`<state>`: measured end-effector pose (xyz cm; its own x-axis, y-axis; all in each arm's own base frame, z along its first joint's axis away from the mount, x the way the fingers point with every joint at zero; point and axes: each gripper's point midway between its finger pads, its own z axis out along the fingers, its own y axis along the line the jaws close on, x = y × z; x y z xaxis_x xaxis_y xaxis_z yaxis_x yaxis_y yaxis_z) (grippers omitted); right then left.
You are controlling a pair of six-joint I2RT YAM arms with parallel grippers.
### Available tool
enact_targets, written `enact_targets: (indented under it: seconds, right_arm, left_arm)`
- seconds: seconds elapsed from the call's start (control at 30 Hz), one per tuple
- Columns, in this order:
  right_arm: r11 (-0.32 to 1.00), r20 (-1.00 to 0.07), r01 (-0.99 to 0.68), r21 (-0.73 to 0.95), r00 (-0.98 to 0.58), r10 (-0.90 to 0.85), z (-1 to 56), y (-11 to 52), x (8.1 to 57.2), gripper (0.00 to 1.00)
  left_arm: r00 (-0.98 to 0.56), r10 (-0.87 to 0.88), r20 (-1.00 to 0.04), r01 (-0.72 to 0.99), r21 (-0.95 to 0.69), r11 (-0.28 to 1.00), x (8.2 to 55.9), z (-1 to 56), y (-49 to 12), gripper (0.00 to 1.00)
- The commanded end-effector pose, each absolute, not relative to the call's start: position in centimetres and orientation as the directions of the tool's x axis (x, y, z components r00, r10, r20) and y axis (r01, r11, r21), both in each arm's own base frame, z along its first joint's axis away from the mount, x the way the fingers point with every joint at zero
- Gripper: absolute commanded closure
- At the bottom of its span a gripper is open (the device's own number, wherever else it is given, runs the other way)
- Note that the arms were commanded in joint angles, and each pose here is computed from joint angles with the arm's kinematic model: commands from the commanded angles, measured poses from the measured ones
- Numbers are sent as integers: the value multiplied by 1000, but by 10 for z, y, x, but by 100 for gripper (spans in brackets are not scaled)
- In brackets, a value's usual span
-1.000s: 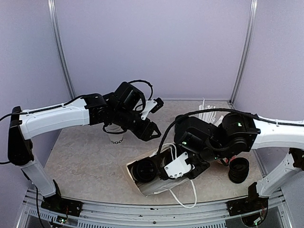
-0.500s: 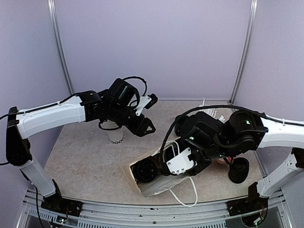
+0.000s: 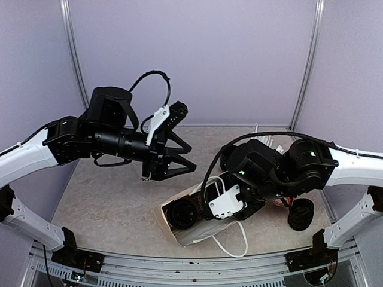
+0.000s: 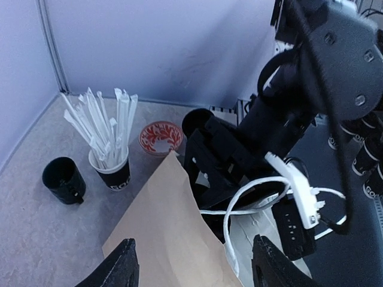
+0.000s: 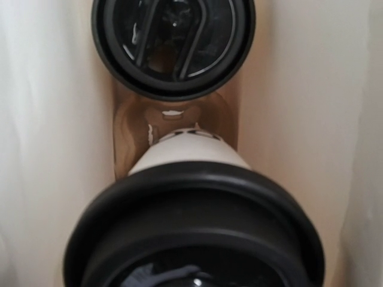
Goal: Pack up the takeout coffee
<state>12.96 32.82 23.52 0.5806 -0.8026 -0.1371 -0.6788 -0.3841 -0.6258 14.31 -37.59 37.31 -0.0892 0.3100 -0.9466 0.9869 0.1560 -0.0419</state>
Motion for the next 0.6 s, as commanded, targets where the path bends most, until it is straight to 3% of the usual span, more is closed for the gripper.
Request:
enact_targets:
  seconds: [0.0, 0.2, 0.57]
  right_arm:
    - [-357, -166, -669, -652, 585, -794, 248, 335, 130, 63]
    - [-357, -162, -673, -647, 579, -799, 246, 335, 130, 63]
    - [-355, -164, -677, -645, 576, -801, 245, 335, 130, 63]
  left_arm:
    - [-70, 409, -910, 995, -32, 100, 139, 340, -399, 38]
    - [-45, 408, -912, 998, -25, 54, 137, 337, -419, 45]
    - [-20, 420, -907, 1000, -23, -3, 129, 332, -430, 46]
